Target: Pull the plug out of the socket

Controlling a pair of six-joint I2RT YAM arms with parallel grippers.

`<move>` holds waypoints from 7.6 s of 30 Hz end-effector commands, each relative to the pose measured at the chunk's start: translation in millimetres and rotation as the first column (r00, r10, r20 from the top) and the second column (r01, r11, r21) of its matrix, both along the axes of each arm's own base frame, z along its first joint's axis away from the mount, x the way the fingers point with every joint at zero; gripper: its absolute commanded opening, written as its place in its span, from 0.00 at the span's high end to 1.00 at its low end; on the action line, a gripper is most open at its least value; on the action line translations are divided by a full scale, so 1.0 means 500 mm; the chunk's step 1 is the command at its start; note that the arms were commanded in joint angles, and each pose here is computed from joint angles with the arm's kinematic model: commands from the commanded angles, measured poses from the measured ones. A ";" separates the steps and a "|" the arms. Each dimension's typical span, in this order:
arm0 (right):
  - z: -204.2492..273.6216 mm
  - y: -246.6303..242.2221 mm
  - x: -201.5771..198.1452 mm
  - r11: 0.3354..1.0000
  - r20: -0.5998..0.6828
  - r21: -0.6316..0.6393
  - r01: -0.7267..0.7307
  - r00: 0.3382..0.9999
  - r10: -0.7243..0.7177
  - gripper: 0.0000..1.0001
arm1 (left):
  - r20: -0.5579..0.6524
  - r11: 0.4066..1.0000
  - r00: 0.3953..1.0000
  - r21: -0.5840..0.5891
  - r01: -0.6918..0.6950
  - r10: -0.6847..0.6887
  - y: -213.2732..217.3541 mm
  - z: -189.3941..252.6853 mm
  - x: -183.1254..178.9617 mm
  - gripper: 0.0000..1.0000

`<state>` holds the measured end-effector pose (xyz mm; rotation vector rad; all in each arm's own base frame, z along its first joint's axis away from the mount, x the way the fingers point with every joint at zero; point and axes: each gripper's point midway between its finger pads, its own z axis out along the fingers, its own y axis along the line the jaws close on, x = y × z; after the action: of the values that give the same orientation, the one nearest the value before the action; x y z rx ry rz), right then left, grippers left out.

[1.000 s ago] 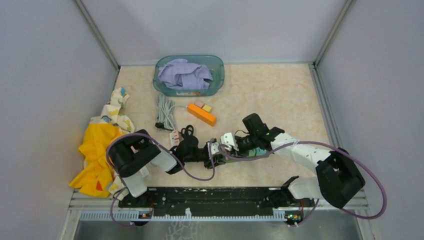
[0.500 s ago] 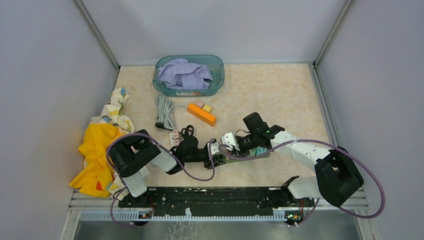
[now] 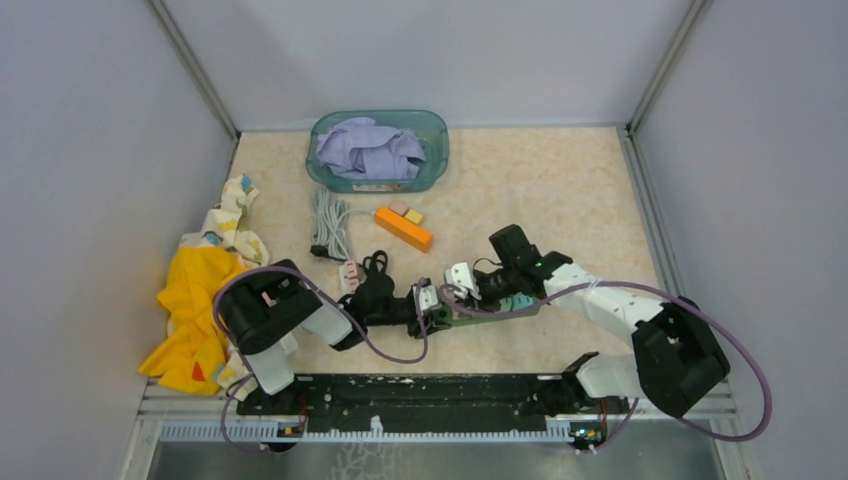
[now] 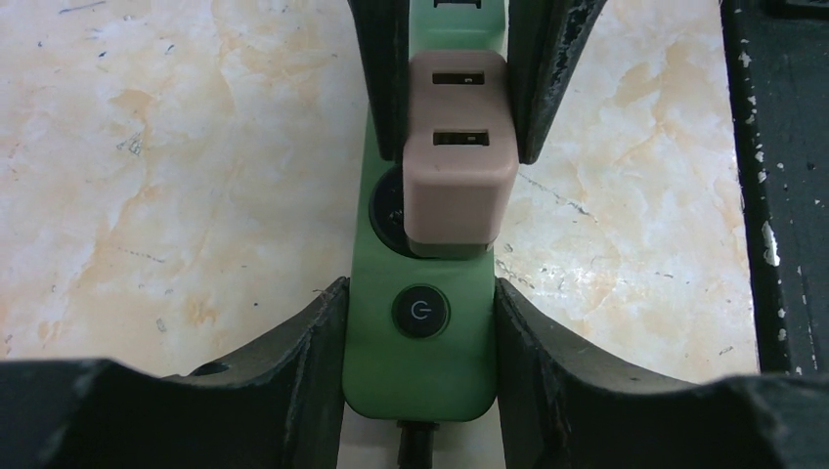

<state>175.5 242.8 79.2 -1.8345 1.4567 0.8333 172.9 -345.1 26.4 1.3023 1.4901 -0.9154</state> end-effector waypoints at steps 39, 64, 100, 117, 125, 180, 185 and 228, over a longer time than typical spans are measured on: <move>0.076 0.007 -0.005 0.992 -0.008 0.130 0.007 1.000 -0.006 1.00 | -0.079 0.998 0.997 0.060 0.019 -0.015 -0.008 -0.043 -0.008 1.00; 0.084 0.002 -0.093 0.963 0.020 0.179 -0.203 0.979 0.203 1.00 | -0.088 0.997 0.996 0.072 0.018 -0.012 -0.010 -0.048 -0.005 1.00; 0.128 -0.020 -0.006 0.975 0.049 0.223 -0.003 0.999 -0.008 1.00 | -0.114 0.995 0.993 0.098 0.023 -0.012 -0.024 -0.061 0.004 1.00; 0.150 0.017 0.027 0.966 0.000 0.246 0.084 0.996 -0.087 1.00 | -0.115 0.995 0.993 0.094 0.018 -0.007 -0.027 -0.058 0.007 1.00; 0.123 -0.011 -0.083 0.961 0.011 0.222 -0.162 0.986 0.164 1.00 | -0.111 0.995 0.994 0.093 0.020 -0.010 -0.020 -0.058 0.002 1.00; 0.296 -0.207 0.303 0.582 -0.293 0.370 0.724 0.685 -0.667 1.00 | -0.030 0.997 0.997 0.008 -0.077 0.077 0.016 0.038 0.010 0.08; 0.279 -0.224 0.363 0.468 -0.365 0.346 0.813 0.576 -0.731 0.99 | -0.078 0.995 0.993 -0.041 -0.089 0.086 0.022 0.103 -0.006 0.03; 0.076 -0.396 0.570 0.296 -0.387 -0.084 0.951 0.243 -0.890 0.13 | -0.257 0.905 0.955 -0.356 -0.234 0.146 0.129 0.327 -0.080 0.00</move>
<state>472.8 56.9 64.0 -0.1120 2.3195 0.7555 133.0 -277.0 184.9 0.7354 1.5467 -1.1729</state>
